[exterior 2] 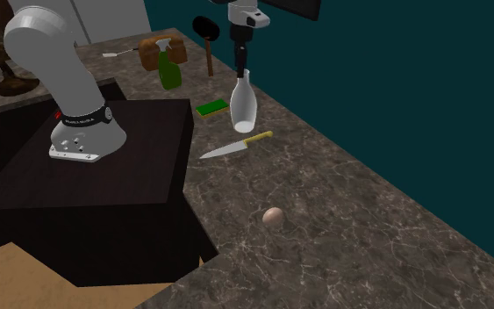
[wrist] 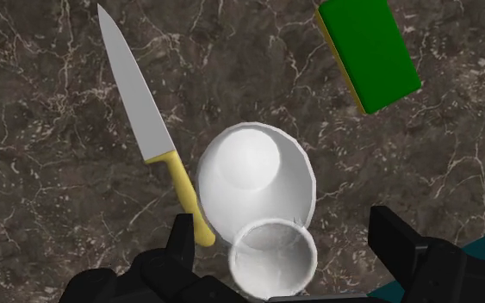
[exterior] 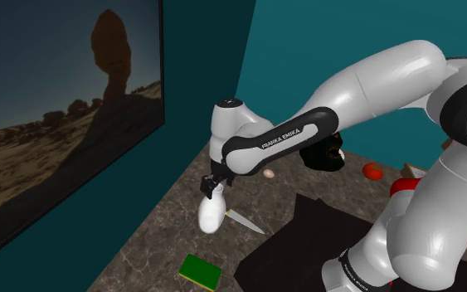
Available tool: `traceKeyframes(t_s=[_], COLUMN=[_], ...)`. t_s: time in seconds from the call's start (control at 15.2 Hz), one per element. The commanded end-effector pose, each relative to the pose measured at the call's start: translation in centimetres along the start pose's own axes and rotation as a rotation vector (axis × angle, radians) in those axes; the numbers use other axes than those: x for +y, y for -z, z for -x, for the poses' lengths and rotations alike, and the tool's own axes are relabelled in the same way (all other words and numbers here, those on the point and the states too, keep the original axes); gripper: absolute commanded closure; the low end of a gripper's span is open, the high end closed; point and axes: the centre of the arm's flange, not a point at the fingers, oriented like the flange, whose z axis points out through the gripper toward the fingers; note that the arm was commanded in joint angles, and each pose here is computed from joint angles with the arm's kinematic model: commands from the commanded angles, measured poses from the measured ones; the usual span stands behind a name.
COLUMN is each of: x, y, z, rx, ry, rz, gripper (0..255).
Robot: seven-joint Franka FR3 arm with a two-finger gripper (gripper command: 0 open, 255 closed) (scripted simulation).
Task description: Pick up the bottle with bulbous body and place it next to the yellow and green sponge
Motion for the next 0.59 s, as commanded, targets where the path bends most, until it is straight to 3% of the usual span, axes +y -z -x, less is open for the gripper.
traceKeyframes(t_s=[0.0, 0.53], x=[-0.1, -0.1], y=[2.4, 3.4], z=[0.2, 0.2], rx=[-0.001, -0.001], ry=[0.0, 0.0], rz=[0.0, 0.0], gripper=[0, 0])
